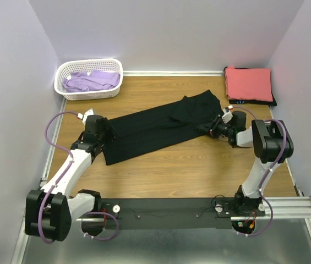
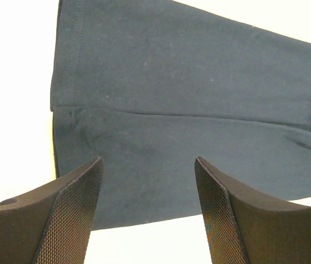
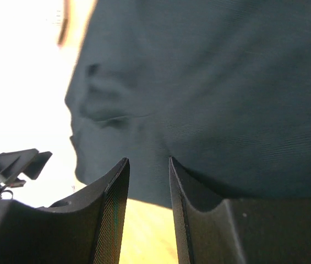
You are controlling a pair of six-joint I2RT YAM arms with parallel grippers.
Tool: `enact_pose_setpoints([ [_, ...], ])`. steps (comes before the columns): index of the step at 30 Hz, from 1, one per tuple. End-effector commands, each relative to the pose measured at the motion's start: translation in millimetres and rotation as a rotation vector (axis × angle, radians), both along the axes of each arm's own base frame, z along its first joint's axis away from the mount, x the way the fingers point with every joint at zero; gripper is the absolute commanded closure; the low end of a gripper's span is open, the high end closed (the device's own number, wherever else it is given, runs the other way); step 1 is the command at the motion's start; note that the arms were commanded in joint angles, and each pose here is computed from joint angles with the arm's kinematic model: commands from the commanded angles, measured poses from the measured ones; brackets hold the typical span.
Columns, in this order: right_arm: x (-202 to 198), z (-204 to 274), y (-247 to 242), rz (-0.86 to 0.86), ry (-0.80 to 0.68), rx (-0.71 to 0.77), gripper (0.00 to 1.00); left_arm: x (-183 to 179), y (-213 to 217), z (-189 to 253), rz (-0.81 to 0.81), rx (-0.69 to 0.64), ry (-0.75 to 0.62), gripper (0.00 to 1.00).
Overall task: Fold and stack the t-shirts
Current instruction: Fold the tshirt
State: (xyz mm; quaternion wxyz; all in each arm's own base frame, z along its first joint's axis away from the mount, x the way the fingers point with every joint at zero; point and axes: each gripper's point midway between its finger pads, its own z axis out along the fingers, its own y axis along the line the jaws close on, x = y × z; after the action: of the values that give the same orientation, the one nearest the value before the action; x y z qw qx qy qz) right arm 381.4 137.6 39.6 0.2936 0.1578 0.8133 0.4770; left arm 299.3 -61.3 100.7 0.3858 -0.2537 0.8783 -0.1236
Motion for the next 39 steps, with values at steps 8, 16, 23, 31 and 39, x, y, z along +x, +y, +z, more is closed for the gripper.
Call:
enact_pose_setpoints([
  [8, -3.7, -18.8, -14.5, -0.027, -0.005, -0.025, 0.57, -6.9, 3.7, -3.5, -0.031, 0.056, 0.034, 0.25],
  [16, 21.8, 22.8, -42.8, -0.077, -0.064, -0.306, 0.57, 7.9, 4.8, 10.7, -0.113, 0.186, 0.033, 0.21],
  [23, 31.8, 14.9, -61.9, -0.202, 0.038, -0.557, 0.58, 27.4, -33.8, -13.2, -0.339, 0.334, 0.154, 0.17],
  [31, 27.1, -14.1, -56.2, -0.208, 0.164, -0.732, 0.60, 51.0, -66.4, -36.5, -0.448, 0.421, 0.226, 0.18],
  [39, 59.4, -44.7, -61.0, -0.162, 0.177, -0.823, 0.60, 25.3, -68.4, -89.9, -0.507, 0.429, 0.418, 0.19],
])
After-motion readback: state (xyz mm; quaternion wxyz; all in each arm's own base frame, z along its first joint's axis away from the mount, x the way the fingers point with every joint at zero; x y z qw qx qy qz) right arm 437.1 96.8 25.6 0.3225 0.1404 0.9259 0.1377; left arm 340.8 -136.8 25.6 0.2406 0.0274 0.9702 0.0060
